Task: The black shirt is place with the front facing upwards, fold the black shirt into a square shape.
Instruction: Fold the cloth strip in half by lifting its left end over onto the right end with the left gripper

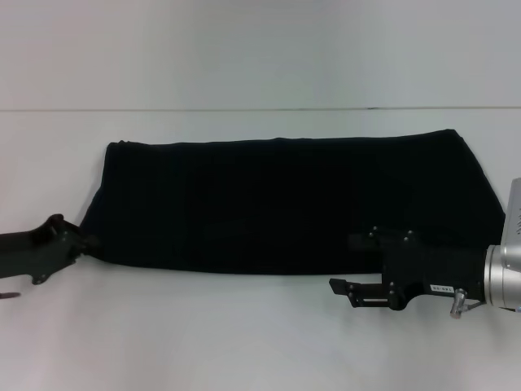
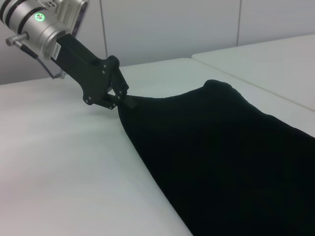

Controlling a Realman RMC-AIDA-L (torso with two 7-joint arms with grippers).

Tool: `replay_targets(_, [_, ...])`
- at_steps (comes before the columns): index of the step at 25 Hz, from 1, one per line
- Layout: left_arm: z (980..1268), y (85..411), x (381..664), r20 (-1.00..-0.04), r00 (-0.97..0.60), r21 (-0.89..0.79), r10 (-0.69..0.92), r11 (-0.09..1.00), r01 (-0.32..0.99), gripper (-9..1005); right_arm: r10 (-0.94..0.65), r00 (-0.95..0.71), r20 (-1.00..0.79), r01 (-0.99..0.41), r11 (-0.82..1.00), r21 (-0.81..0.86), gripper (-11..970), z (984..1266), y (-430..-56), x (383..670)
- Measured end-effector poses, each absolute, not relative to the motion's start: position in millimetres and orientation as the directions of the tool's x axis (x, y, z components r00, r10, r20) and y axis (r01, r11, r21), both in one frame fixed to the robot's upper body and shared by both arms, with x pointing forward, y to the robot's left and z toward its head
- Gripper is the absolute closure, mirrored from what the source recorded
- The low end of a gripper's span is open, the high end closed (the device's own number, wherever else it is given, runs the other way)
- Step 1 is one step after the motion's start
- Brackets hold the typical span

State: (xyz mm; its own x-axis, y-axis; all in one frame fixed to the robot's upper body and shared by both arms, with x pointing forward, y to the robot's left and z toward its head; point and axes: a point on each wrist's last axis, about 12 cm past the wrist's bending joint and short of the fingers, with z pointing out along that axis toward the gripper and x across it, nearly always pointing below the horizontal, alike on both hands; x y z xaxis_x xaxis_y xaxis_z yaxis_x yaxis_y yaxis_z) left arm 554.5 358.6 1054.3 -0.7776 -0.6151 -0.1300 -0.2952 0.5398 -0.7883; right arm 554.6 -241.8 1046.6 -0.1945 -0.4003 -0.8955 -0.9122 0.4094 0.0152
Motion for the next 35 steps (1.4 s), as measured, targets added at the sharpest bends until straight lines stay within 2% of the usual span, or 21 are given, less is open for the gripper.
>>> replay_targets(4, [1061.5,379.2,552.9,-0.173,-0.743,-0.784,-0.646,0.547,-0.293,964,-0.387,-0.200,-0.900,-0.907,0.421,0.021,105,1047.2,-243.8,554.1])
replay_targets(12, [1084.5,448.9,538.9,-0.265,-0.610,-0.765,-0.747,0.548,-0.338,975,-0.357,-0.223,-0.907,-0.883,0.467,0.033,105,1046.0,-254.1,551.7])
replay_targets(16, [1090.3,459.7,537.6,-0.285,-0.588,-0.761,-0.757,0.552,-0.342,974,-0.353,-0.231,-0.907,-0.879,0.476,0.038,105,1044.6,-255.7,550.3])
replay_targets(19, [1096.5,454.1,544.9,-0.290,-0.606,-0.772,-0.741,0.555,-0.308,974,-0.349,-0.237,-0.907,-0.873,0.485,0.042,105,1043.4,-257.1,549.6])
replay_targets(23, [1119.2,431.1,567.5,-0.302,-0.659,-0.820,-0.689,0.540,-0.188,974,-0.329,-0.256,-0.909,-0.854,0.517,0.053,104,1041.0,-264.3,546.1])
replay_targets(26, [1145.1,397.5,593.1,-0.328,-0.710,-0.860,-0.623,0.508,-0.050,974,-0.310,-0.273,-0.911,-0.832,0.552,0.062,104,1039.1,-273.3,542.8])
replay_targets(31, [1185.3,315.9,637.3,-0.378,-0.801,-0.883,-0.465,0.440,0.162,973,-0.285,-0.301,-0.910,-0.802,0.592,0.080,104,1033.9,-284.6,534.5])
replay_targets(35, [1196.5,244.1,654.7,-0.426,-0.851,-0.858,-0.307,0.436,0.272,973,-0.276,-0.318,-0.907,-0.792,0.604,0.094,105,1030.0,-289.4,527.7])
